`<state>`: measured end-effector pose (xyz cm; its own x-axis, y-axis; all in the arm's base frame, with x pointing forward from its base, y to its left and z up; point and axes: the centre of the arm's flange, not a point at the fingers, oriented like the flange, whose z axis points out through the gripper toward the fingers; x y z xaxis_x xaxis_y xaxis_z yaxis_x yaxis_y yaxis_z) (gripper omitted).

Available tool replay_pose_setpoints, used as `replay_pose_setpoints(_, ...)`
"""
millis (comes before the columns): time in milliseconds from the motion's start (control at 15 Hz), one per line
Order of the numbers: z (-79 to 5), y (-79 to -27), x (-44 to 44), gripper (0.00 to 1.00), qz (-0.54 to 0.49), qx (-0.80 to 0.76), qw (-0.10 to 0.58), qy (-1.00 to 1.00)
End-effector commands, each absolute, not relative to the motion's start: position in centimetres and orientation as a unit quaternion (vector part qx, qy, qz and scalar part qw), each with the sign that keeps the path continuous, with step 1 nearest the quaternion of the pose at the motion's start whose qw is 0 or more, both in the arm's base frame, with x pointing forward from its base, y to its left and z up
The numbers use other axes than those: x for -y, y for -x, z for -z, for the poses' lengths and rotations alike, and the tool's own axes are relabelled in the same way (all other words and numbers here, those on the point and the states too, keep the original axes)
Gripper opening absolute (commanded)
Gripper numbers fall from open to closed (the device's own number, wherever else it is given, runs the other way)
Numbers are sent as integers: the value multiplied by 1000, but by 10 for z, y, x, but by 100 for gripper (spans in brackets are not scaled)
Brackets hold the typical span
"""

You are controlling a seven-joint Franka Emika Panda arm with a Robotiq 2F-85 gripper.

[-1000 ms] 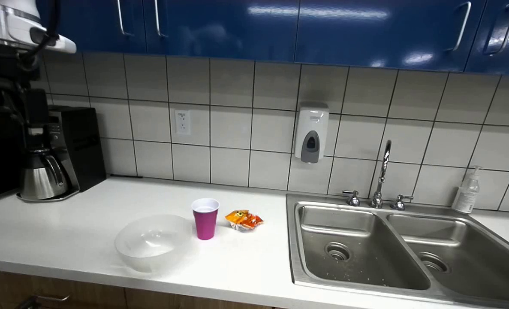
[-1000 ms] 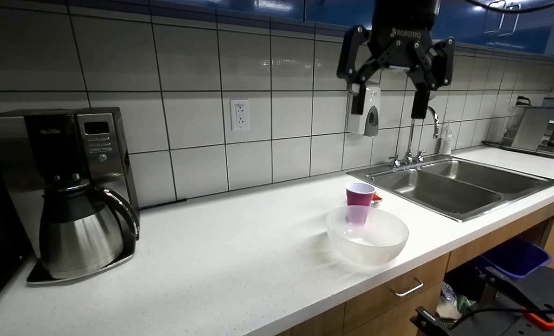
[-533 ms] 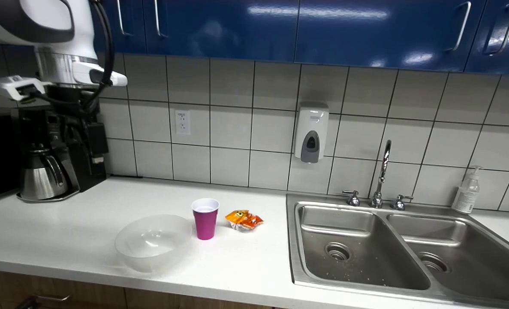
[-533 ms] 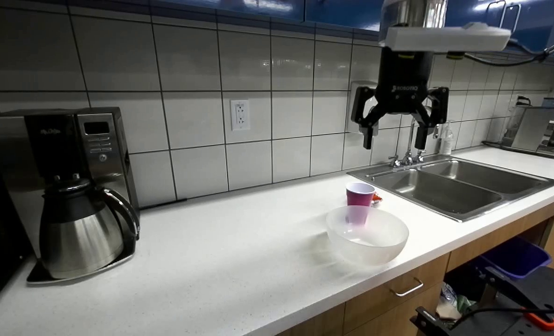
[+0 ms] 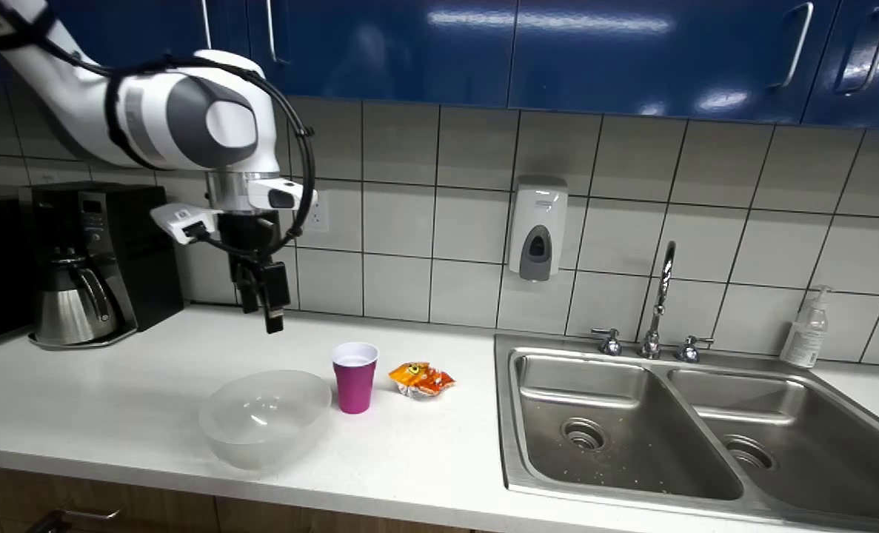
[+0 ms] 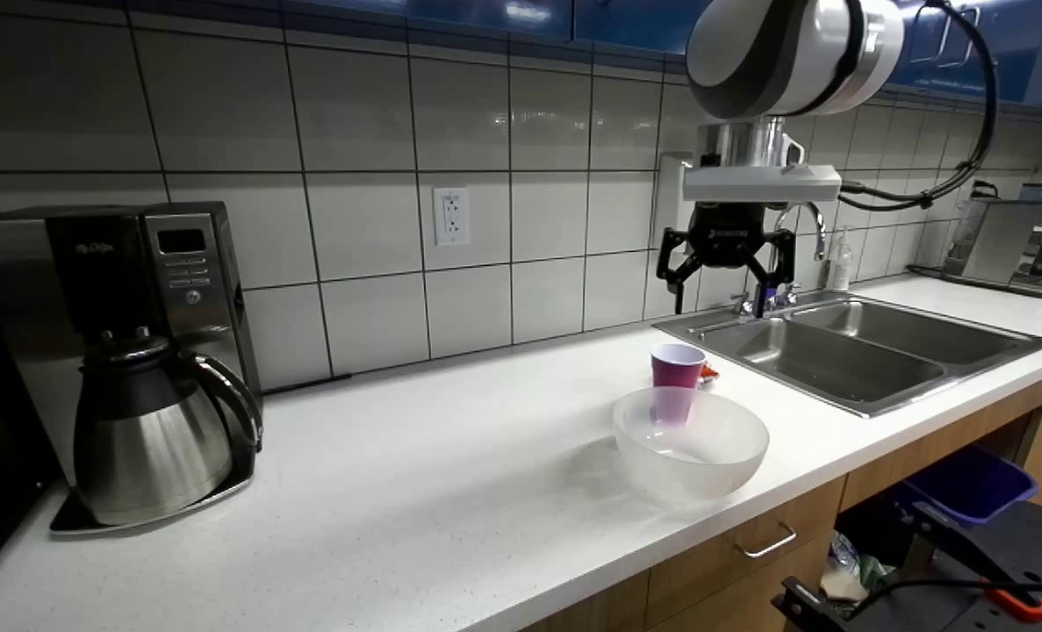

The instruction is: Put the orange packet in the bowl

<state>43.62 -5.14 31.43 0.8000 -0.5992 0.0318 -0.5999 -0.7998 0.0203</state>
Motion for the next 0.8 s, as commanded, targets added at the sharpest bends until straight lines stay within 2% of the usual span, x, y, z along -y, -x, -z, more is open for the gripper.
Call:
replay_pose_setpoints(0,-287,-516,93,100,-5,359,15,-933)
replay_pose_setpoints(333,-252,-581,151,100,-5,404,19,-915)
replay_pose_setpoints(733,-222,-636,189,100,-27,439,28,-898)
